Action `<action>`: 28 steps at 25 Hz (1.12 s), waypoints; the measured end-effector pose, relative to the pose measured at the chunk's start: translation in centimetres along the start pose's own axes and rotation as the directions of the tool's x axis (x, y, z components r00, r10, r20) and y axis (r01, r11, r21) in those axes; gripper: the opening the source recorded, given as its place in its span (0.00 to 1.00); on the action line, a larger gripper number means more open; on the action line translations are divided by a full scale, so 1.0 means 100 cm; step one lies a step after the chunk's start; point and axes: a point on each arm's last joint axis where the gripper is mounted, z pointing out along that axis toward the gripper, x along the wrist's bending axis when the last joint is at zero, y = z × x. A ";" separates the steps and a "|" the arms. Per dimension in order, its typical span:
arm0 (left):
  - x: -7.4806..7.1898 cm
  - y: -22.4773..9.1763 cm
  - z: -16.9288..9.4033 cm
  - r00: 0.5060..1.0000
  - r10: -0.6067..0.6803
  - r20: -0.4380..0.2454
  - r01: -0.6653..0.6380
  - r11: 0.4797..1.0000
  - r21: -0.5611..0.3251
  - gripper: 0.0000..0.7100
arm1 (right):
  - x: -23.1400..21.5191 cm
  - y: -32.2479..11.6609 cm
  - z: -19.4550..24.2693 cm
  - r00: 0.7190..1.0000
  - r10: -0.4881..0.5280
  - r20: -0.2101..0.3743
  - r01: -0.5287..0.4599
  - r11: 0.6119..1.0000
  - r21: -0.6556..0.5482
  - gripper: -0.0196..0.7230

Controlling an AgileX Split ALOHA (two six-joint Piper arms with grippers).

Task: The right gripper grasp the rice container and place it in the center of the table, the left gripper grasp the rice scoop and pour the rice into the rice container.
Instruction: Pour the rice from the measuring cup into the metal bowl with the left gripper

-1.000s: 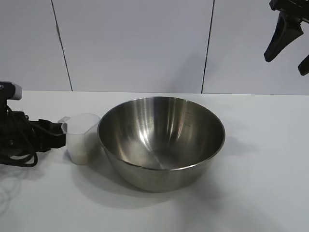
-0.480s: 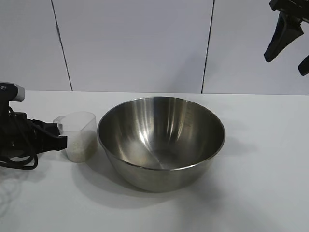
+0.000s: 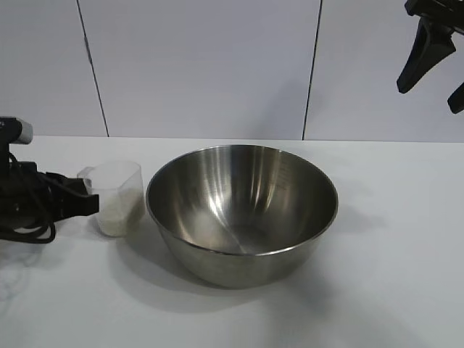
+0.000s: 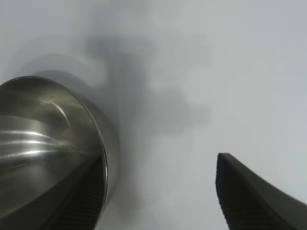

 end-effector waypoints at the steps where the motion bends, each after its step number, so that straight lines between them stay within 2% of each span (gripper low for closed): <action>1: 0.000 0.006 -0.001 1.000 0.003 0.000 -0.003 1.000 -0.020 0.01 | 0.000 0.000 0.000 1.000 -0.001 0.000 0.001 1.000 0.000 0.65; 5: -0.002 0.028 -0.007 1.000 0.031 0.005 -0.030 0.996 -0.085 0.01 | 0.000 0.000 0.000 1.000 -0.001 0.000 0.001 1.000 0.000 0.65; 9: -0.005 0.047 -0.015 0.996 0.093 0.011 -0.092 0.992 -0.084 0.01 | 0.000 0.000 0.000 1.000 -0.001 0.000 0.001 1.000 0.000 0.65; 15: -0.018 0.060 -0.024 0.976 0.173 0.132 -0.167 0.984 -0.054 0.01 | 0.000 0.000 0.000 1.000 -0.002 0.000 0.002 1.000 0.000 0.65; 21: -0.021 0.076 -0.035 0.968 0.205 0.147 -0.197 0.978 -0.066 0.01 | 0.000 0.000 0.000 1.000 -0.002 0.000 0.002 1.000 0.001 0.65; 28: -0.027 0.083 -0.033 0.944 0.251 0.213 -0.250 0.968 -0.033 0.01 | 0.000 0.000 0.000 1.000 -0.001 -0.001 0.001 1.000 0.003 0.65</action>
